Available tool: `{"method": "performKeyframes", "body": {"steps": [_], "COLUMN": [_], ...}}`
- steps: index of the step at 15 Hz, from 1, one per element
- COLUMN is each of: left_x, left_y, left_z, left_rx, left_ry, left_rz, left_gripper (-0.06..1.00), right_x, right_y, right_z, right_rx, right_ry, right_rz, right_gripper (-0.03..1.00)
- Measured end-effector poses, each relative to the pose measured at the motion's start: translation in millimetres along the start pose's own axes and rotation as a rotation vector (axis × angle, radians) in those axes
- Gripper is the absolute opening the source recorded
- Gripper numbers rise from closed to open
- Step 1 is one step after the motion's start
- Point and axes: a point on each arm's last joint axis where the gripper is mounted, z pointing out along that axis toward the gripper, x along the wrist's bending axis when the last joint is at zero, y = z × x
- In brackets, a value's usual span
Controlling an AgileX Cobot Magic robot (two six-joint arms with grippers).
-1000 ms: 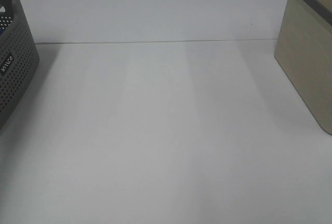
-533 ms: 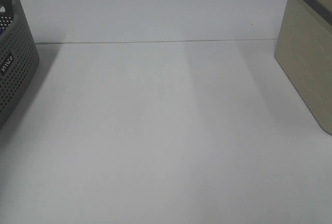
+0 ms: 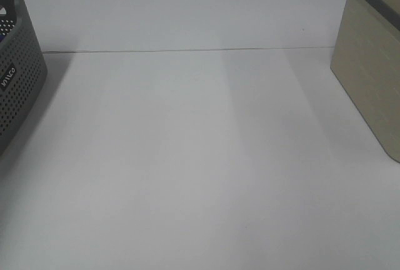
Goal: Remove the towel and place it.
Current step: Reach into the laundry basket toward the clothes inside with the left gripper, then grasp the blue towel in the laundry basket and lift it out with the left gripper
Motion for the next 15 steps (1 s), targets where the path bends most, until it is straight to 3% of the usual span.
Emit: {"method": "performKeyframes", "body": {"steps": [2,5,6,11,13,15], "left_x": [0,-3,-3,-8,-8,-8], "left_y": [3,2,2,-2,-2,-2], "left_z": [5,8,8,16,16,16], "left_rx": [0.009,0.024,0.026,0.084,0.085,0.086], "left_ry": [-0.012,-0.047,-0.049,-0.059,-0.056,-0.052], "left_rz": [0.011,0.015,0.016,0.051,0.02,-0.036], "left_gripper": [0.85,0.66,0.51,0.13,0.0,0.0], "right_x": [0,0,0,0,0,0], "right_y": [0,0,0,0,0,0], "right_z": [0,0,0,0,0,0], "right_rx": [0.0,0.0,0.0,0.0,0.0,0.0], "right_ry": [0.0,0.0,0.0,0.0,0.0,0.0], "right_rz": [0.0,0.0,0.0,0.0,0.0,0.0], "right_gripper": [0.75,0.75,0.75,0.75,0.75,0.75]}}
